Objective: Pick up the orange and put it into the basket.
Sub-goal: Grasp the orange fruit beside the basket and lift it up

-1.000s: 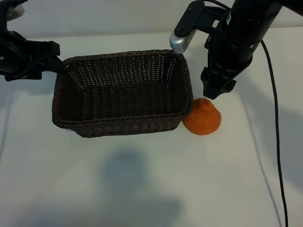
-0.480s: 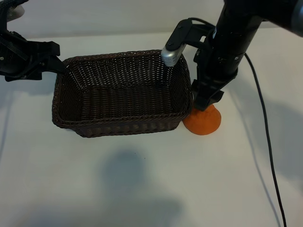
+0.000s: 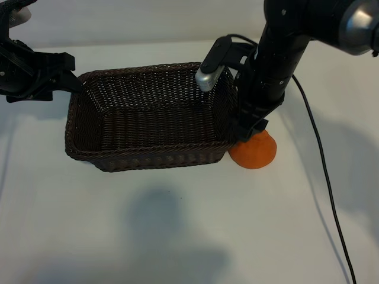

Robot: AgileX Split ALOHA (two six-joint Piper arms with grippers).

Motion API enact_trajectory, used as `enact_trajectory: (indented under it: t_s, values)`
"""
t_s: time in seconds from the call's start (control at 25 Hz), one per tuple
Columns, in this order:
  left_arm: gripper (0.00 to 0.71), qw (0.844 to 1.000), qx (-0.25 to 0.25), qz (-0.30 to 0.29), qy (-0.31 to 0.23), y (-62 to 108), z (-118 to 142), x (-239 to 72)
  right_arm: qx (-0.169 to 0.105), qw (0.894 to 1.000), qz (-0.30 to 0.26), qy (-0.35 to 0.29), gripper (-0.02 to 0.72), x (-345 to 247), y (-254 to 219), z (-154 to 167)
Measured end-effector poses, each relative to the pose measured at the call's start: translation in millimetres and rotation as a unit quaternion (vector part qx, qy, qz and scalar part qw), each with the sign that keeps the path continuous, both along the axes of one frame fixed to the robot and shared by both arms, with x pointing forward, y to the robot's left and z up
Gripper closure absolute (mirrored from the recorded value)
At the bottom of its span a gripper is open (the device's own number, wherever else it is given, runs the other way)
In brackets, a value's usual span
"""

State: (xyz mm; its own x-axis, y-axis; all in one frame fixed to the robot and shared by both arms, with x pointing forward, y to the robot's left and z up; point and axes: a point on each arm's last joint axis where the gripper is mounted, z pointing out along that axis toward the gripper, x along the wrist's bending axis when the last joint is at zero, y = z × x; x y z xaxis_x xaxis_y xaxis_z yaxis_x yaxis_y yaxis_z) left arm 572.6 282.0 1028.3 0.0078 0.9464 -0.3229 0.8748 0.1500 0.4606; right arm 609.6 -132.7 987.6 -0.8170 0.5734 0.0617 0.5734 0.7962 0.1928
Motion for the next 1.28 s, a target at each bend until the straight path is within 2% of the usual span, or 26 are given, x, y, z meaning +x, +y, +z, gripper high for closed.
enact_trajectory:
  t_s: [0.28,0.52,0.92,1.28]
  values:
    - [0.118,1.000,0.000,-0.001,0.001,-0.1,0,0,-0.002,1.000,0.002,-0.003,0.120,3,-5,-2]
    - [0.118,1.000,0.000,-0.002,0.002,-0.2,0,0,-0.005,1.000,-0.022,-0.007,0.120,12,-26,-2]
    - [0.118,1.000,0.000,-0.002,0.002,-0.2,0,0,0.017,0.999,-0.030,0.011,0.148,14,-32,-4]
    - [0.118,1.000,0.000,-0.002,0.003,-0.2,0,-1,0.006,0.998,-0.035,0.043,0.149,14,-32,-40]
